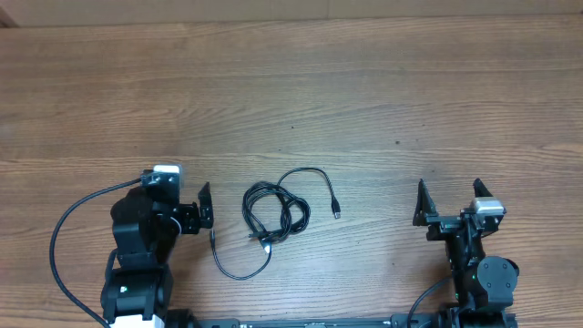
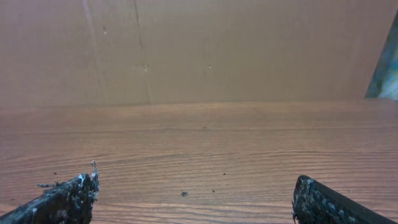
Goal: Untangle cables
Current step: 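Move the left gripper forward over the tangled black cable bundle, then lower the left gripper and grasp the black cable bundle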
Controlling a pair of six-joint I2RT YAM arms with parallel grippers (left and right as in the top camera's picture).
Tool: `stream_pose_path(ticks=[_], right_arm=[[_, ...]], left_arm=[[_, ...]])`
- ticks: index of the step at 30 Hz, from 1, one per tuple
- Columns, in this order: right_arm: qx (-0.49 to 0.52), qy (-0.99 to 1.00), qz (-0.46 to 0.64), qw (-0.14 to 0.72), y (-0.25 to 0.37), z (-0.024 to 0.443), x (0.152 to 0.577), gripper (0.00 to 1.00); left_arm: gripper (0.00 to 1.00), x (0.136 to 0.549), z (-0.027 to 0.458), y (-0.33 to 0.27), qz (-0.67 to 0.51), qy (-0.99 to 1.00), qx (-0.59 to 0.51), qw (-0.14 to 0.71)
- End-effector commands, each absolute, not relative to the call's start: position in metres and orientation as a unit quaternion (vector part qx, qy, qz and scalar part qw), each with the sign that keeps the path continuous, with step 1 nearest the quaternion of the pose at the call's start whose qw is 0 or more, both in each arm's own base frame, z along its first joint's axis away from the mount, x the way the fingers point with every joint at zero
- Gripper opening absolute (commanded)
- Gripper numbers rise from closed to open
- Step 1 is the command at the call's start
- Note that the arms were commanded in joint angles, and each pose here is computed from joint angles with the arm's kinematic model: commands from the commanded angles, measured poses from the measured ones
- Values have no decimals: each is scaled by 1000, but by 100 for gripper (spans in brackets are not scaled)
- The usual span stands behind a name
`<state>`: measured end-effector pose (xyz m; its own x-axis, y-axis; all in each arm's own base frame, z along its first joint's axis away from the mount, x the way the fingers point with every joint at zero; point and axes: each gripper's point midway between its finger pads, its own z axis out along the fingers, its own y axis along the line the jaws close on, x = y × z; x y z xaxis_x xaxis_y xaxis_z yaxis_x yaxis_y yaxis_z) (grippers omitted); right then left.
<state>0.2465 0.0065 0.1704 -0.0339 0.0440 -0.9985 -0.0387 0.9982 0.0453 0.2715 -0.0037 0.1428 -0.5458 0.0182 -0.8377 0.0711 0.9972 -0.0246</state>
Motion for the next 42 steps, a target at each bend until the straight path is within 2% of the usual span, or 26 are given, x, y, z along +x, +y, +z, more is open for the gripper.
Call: stream_pose_path(ticks=[1, 14, 22, 29, 37, 42], right_arm=[[3, 717, 30, 696, 7, 169, 247, 100], [3, 717, 30, 697, 7, 169, 247, 100], [3, 717, 30, 697, 7, 169, 247, 100], [3, 717, 30, 697, 7, 169, 247, 100], [3, 717, 30, 697, 7, 169, 247, 100], [3, 717, 30, 696, 7, 169, 247, 100]], left_arm=[[100, 270, 145, -14, -49, 876, 47, 478], [100, 264, 130, -40, -75, 895, 104, 428], [100, 267, 178, -55, -87, 908, 135, 388], [100, 269, 176, -79, -110, 930, 176, 303], [100, 271, 149, -121, -131, 949, 221, 182], [100, 268, 120, -127, -131, 963, 204, 114]])
